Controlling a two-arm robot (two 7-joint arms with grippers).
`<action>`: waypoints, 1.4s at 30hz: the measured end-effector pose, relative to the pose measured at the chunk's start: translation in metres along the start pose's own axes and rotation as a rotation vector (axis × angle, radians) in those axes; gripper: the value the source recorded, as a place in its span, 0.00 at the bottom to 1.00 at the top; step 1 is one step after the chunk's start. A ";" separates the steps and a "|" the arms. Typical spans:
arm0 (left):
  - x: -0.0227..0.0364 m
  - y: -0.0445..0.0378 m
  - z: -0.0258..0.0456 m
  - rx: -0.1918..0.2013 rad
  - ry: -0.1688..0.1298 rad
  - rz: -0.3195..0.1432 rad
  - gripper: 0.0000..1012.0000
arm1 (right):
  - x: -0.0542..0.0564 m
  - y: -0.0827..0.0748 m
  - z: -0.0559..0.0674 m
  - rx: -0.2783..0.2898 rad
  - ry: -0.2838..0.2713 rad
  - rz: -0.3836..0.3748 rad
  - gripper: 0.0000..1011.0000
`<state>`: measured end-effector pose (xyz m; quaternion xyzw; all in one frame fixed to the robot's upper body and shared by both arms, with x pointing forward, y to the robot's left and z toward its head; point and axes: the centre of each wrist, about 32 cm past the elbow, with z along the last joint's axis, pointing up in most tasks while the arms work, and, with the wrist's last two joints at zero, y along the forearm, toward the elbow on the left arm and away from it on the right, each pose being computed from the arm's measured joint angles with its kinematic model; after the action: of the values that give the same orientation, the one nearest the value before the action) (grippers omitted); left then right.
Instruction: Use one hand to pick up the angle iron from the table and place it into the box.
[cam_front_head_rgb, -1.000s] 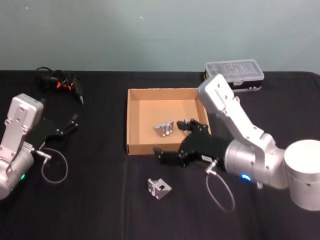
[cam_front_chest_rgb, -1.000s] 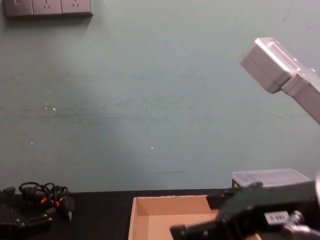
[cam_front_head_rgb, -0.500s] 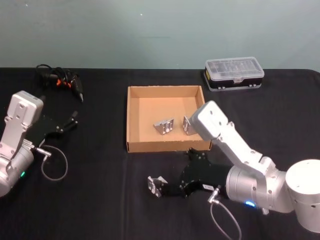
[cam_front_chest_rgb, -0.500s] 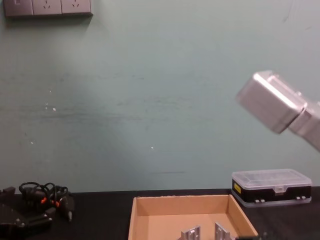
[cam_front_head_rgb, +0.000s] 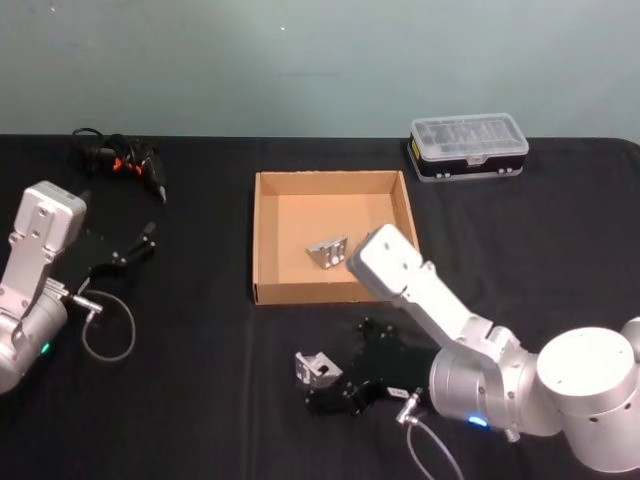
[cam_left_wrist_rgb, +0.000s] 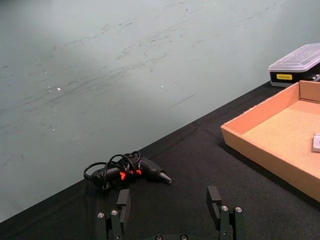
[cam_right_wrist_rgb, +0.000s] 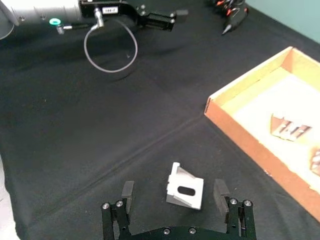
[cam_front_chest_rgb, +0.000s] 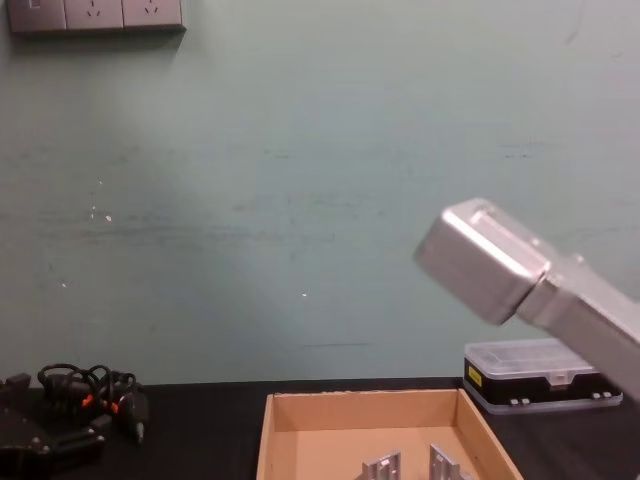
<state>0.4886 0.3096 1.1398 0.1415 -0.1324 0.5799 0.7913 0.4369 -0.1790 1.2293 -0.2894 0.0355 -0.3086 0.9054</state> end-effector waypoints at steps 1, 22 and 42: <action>0.0000 0.0000 0.0000 0.000 0.000 0.000 0.99 | -0.001 0.002 0.000 -0.006 0.000 0.004 0.99; 0.0000 0.0000 0.0000 0.000 0.000 0.000 0.99 | -0.004 0.024 -0.003 -0.045 0.008 0.015 0.99; 0.0000 0.0000 0.0000 0.000 0.000 0.000 0.99 | -0.007 0.030 -0.004 -0.058 -0.001 0.026 0.45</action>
<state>0.4886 0.3097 1.1398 0.1415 -0.1325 0.5799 0.7913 0.4461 -0.1574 1.2092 -0.3150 0.0478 -0.2957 0.9006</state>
